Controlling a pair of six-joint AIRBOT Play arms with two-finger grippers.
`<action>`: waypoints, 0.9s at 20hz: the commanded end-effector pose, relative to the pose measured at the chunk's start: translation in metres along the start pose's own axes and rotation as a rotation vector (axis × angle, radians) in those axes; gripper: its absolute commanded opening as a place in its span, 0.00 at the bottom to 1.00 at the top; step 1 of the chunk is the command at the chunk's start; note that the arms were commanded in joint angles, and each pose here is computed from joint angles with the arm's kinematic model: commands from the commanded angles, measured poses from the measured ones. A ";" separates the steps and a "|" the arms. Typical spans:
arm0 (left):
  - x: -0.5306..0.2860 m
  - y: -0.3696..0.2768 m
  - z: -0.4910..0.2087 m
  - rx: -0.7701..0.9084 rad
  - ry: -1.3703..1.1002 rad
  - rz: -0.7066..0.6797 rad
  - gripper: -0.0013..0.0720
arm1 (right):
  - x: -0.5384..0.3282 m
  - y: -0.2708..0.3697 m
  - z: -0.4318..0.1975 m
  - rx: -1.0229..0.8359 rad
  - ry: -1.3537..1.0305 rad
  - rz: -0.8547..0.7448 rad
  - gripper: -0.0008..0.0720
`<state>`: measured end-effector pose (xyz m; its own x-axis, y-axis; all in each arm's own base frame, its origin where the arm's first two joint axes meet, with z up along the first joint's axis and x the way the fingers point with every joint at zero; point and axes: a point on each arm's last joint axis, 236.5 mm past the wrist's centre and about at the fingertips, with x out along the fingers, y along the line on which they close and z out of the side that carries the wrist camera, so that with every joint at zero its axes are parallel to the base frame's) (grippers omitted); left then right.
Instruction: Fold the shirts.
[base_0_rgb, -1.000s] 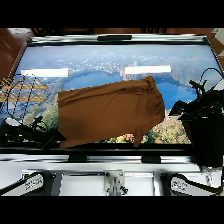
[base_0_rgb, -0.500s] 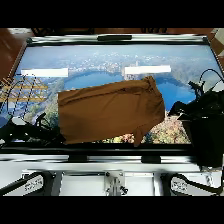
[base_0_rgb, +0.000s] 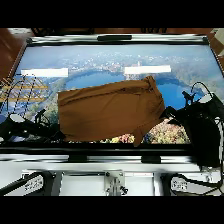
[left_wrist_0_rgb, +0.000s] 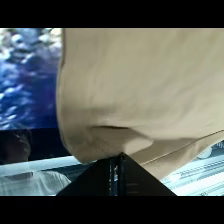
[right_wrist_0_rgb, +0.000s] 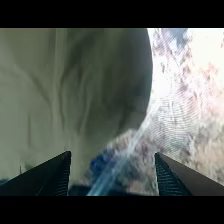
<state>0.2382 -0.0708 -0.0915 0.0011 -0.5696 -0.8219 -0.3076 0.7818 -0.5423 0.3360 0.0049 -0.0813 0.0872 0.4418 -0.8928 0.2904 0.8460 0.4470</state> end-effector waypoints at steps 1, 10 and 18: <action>-0.005 -0.004 0.005 0.011 -0.012 -0.002 0.07 | 0.015 0.003 0.019 0.053 -0.062 0.042 0.86; -0.026 -0.008 0.019 0.099 -0.058 0.030 0.06 | 0.011 0.031 0.014 -0.104 -0.050 0.019 0.10; -0.413 -0.234 0.067 0.765 -1.217 0.170 0.07 | -0.407 0.231 0.015 -0.729 -1.223 -0.014 0.10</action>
<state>0.3843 -0.0093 0.1727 0.6590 -0.3222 -0.6797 0.1465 0.9413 -0.3041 0.4229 0.0174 0.1915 0.7087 0.3185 -0.6295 -0.1930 0.9458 0.2613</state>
